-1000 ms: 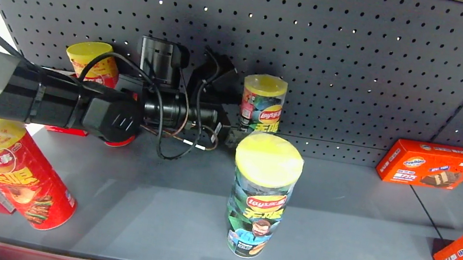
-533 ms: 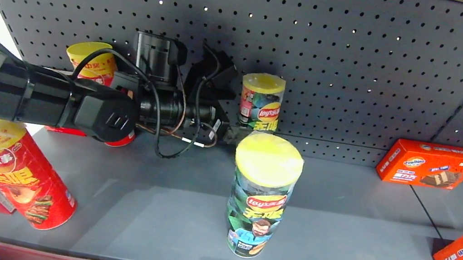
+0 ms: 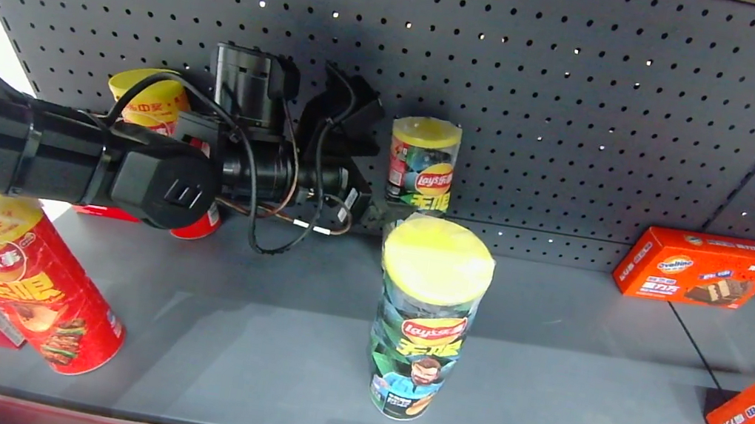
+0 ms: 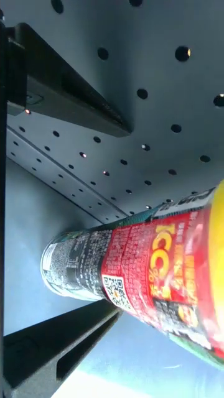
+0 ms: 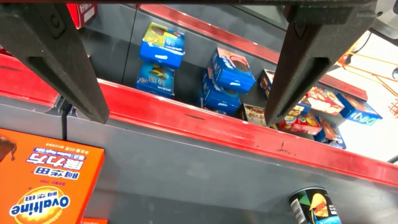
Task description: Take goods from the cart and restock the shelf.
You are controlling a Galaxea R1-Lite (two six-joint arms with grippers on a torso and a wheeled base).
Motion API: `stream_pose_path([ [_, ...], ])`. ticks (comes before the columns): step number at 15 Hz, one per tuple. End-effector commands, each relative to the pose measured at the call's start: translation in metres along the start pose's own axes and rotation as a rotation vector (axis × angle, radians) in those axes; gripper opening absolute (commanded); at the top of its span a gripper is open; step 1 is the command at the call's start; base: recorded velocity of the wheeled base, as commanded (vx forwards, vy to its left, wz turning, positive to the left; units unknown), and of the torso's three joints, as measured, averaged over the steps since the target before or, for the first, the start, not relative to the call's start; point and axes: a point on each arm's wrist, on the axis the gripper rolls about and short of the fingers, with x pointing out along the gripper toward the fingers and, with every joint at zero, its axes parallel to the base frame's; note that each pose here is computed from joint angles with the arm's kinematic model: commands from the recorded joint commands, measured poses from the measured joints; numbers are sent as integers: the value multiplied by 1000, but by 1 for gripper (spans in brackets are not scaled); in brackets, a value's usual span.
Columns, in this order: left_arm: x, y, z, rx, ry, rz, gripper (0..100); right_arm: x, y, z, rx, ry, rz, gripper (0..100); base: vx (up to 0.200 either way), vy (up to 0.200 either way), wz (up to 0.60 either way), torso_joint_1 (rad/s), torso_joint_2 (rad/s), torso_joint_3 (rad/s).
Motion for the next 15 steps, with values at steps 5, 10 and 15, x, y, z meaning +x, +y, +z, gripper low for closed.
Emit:
stream_pose_path([
  [5,-6,-2,0,3,16,55,100,0,0,0,0,0,1,100,0,0,0,0,0,0],
  [10,-21,-12,-4,11,8,83,100,0,0,0,0,0,1,100,0,0,0,0,0,0],
  [15,-34,-22,-6,13,1,70,100,0,0,0,0,0,1,100,0,0,0,0,0,0],
])
